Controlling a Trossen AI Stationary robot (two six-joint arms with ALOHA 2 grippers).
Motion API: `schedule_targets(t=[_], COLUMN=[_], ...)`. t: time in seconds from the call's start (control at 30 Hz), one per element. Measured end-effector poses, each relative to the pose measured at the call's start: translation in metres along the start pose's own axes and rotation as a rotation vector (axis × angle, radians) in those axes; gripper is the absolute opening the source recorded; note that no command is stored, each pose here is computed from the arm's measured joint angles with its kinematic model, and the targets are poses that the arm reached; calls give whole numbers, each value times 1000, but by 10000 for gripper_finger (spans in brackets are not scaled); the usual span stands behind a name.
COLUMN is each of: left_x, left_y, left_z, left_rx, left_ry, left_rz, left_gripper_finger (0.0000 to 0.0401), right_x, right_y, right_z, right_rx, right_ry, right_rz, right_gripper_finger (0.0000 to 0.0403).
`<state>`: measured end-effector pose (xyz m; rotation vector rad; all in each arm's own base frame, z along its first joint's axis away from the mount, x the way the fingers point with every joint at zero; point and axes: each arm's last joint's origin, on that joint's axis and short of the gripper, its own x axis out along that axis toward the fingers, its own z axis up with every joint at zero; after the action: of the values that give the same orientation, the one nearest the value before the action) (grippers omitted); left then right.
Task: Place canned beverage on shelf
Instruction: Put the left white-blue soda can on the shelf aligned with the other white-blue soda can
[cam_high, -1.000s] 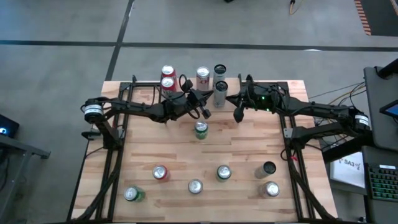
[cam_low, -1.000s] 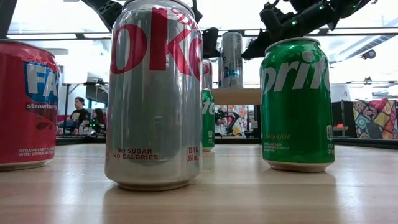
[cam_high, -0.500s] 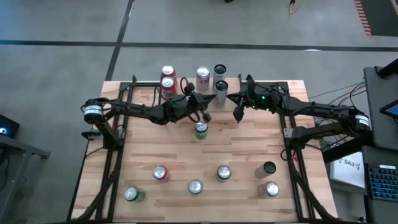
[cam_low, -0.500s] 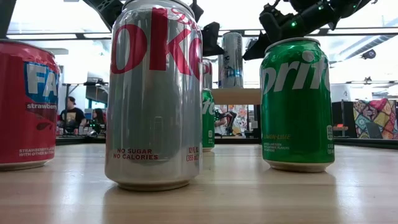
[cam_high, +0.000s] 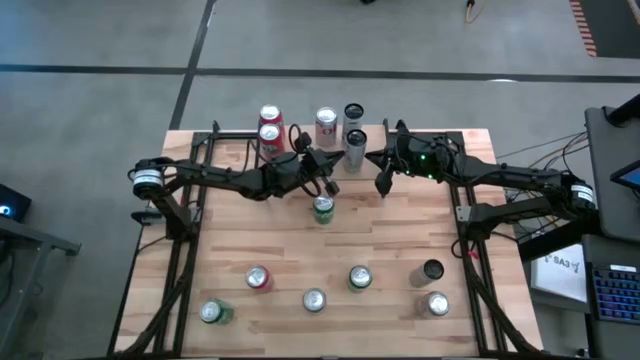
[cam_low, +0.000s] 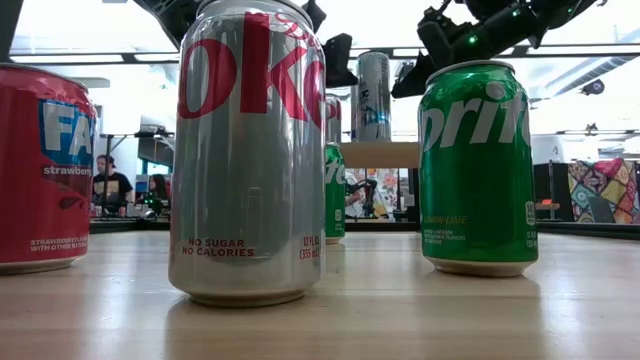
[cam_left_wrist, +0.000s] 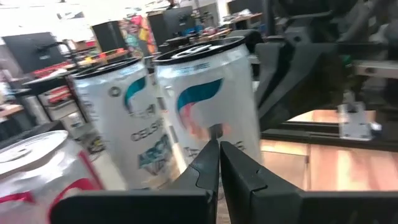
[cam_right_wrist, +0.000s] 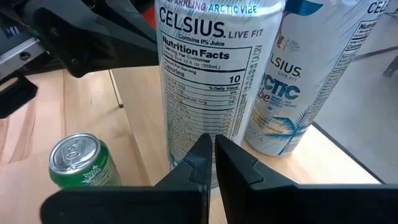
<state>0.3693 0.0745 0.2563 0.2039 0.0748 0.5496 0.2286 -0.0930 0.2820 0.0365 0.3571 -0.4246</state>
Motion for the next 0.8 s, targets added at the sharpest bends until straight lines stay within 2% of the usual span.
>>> schedule_targets(t=[0.2, 0.8], left_x=[0, 7], left_y=[4, 15], left_z=[-1, -6], left_rx=[53, 59], left_ry=[28, 17], left_rz=[79, 114], left_gripper_finger=[0, 0], right_x=[-1, -1], right_y=[0, 0], right_z=[1, 5], right_rx=[9, 14], right_ry=[-7, -55], right_rz=[8, 8], right_gripper_finger=[12, 12])
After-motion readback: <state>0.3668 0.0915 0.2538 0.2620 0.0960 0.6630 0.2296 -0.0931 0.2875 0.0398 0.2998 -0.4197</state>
